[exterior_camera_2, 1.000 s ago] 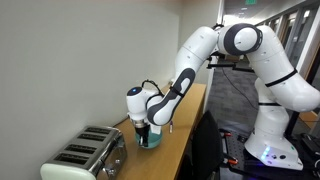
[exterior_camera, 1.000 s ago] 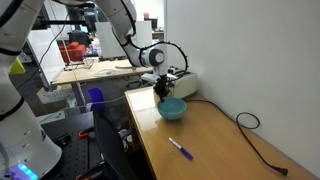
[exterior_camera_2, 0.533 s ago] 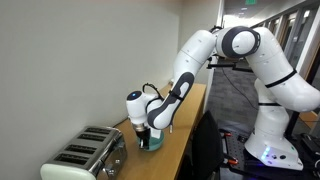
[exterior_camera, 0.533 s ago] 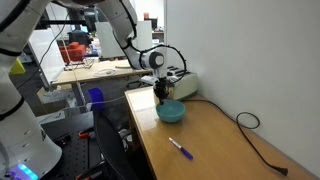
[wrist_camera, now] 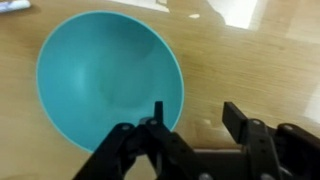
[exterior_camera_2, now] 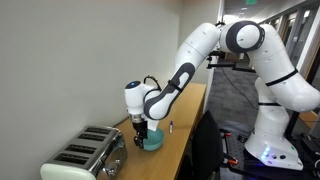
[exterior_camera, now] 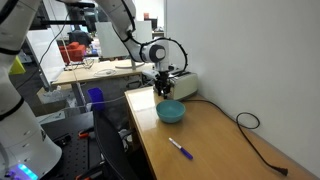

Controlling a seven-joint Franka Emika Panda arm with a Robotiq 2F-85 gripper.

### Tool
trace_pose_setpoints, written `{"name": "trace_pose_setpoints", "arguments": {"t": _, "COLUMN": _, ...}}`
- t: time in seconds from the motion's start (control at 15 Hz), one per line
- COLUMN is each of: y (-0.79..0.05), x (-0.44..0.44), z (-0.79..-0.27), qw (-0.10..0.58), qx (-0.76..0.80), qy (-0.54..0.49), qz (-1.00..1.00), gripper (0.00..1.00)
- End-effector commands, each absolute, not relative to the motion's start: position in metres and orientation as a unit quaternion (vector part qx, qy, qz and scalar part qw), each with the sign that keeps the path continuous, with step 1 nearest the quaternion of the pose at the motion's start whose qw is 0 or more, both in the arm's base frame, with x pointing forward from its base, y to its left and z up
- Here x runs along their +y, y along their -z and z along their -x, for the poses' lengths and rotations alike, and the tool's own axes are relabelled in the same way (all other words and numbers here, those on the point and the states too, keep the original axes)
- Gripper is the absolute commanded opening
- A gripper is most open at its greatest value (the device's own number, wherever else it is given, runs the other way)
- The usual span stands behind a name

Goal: Move the bowl to the left

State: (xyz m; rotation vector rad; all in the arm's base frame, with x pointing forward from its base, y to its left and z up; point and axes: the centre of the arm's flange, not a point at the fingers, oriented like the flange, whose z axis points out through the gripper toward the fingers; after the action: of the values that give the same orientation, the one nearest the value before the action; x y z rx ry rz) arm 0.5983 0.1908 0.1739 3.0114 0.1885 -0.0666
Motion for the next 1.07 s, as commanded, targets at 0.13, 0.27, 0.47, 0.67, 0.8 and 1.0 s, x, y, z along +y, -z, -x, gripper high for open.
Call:
{"name": "trace_pose_setpoints", "arguments": {"t": 0.13, "y": -0.260, "x": 0.166, "z": -0.565, "qw": -0.019, "qx": 0.026, "qy": 0.122, "qz": -0.992, "gripper": 1.00}}
{"name": "trace_pose_setpoints", "arguments": {"t": 0.27, "y": -0.289, "x": 0.144, "z": -0.559, "qw": -0.036, "qx": 0.010, "qy": 0.117, "qz": -0.992, "gripper": 1.00}}
{"name": "trace_pose_setpoints", "arguments": {"t": 0.47, "y": -0.323, "x": 0.103, "z": -0.555, "qw": -0.035, "qx": -0.021, "qy": 0.081, "qz": -0.996, "gripper": 1.00}}
{"name": "trace_pose_setpoints", "arguments": {"t": 0.67, "y": -0.348, "x": 0.066, "z": -0.546, "qw": -0.027, "qx": -0.056, "qy": 0.032, "qz": -0.998, "gripper": 1.00}}
{"name": "trace_pose_setpoints", "arguments": {"t": 0.8, "y": -0.364, "x": 0.045, "z": -0.539, "qw": -0.022, "qx": -0.080, "qy": 0.014, "qz": -0.996, "gripper": 1.00}}
{"name": "trace_pose_setpoints", "arguments": {"t": 1.0, "y": -0.383, "x": 0.022, "z": -0.530, "qw": -0.011, "qx": -0.090, "qy": -0.010, "qz": -0.996, "gripper": 1.00}}
